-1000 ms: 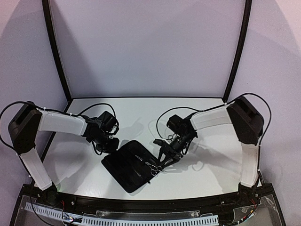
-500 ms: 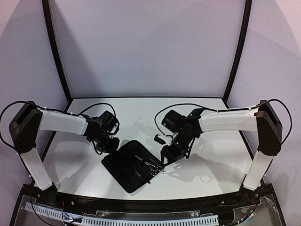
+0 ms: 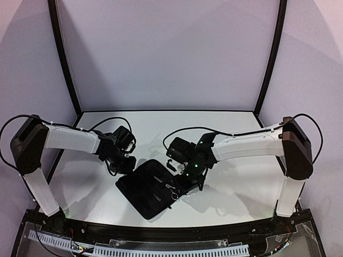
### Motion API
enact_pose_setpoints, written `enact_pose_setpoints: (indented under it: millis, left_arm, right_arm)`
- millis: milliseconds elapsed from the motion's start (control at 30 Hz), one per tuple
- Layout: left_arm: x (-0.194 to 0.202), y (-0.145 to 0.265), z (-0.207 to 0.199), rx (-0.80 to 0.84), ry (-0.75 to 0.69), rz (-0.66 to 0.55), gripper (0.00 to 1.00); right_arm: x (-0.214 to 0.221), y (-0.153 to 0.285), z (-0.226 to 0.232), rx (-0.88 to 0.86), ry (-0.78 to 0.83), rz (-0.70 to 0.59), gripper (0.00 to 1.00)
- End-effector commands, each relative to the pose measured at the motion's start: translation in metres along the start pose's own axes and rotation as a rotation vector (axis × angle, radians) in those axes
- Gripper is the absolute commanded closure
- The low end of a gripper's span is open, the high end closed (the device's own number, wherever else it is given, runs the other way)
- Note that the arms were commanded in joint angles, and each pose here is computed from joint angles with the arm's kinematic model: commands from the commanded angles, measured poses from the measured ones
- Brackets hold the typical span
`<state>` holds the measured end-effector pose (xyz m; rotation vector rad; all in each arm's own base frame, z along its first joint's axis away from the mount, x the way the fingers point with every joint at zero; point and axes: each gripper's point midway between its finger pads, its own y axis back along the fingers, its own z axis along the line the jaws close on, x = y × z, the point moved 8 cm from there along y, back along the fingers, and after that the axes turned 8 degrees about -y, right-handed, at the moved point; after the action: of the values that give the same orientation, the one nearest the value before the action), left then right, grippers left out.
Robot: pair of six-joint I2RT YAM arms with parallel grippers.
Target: Sort the hair-cutting tools
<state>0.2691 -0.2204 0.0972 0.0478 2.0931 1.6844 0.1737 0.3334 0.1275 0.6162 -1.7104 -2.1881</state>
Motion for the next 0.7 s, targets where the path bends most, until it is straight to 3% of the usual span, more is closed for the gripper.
enact_pose_setpoints:
  millis: [0, 667]
  left_arm:
    - [0.024, -0.028, 0.009, -0.046, 0.008, 0.108, 0.99]
    - [0.029, -0.032, 0.011, -0.047, 0.007, 0.121, 0.99]
  right_arm:
    - [-0.005, 0.000, 0.008, 0.035, -0.005, -0.042, 0.60]
    - [-0.001, -0.035, 0.010, 0.150, 0.000, -0.008, 0.67]
